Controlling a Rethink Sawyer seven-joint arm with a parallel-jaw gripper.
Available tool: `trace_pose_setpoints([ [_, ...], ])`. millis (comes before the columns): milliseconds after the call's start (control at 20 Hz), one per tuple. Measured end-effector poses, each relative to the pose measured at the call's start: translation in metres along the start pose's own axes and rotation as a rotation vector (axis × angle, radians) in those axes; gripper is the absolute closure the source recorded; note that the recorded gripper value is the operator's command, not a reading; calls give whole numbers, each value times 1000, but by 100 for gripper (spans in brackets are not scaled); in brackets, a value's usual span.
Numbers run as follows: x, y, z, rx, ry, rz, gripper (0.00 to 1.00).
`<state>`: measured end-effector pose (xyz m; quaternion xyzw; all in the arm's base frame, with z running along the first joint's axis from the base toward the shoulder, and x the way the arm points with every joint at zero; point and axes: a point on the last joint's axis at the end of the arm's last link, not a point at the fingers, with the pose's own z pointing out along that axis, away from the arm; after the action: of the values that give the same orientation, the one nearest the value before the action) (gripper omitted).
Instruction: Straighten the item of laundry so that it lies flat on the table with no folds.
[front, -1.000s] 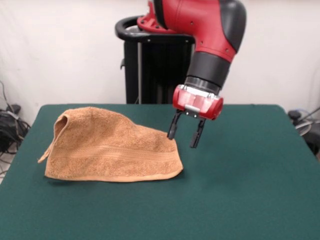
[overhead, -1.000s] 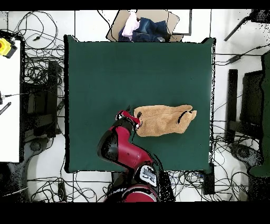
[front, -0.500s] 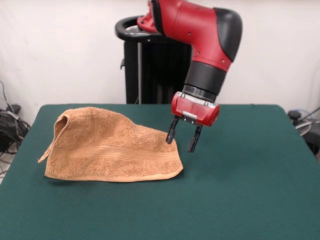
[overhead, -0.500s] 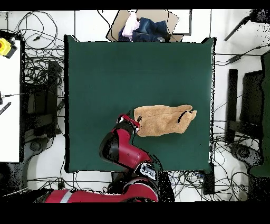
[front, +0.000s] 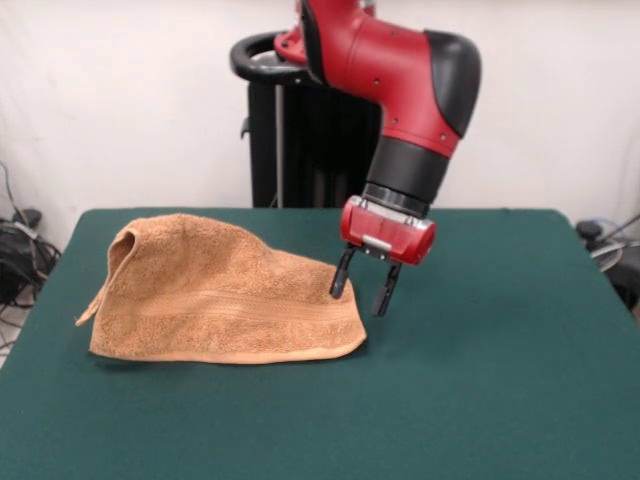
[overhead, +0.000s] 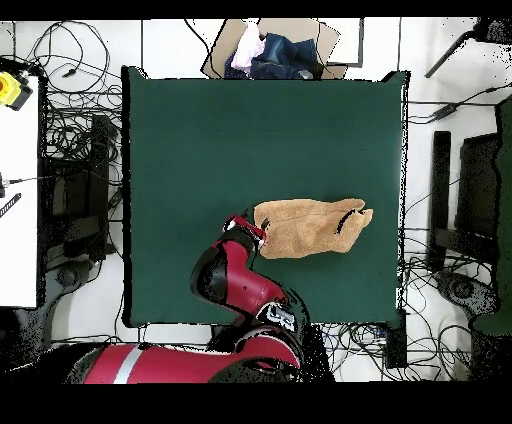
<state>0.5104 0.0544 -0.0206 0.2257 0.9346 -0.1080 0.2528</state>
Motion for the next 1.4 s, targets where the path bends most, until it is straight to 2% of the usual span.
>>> trace_pose_setpoints([
  [550, -1, 6, 21, -4, -9, -6, 0],
  [1400, -27, 13, 67, -14, -60, 9, 0],
])
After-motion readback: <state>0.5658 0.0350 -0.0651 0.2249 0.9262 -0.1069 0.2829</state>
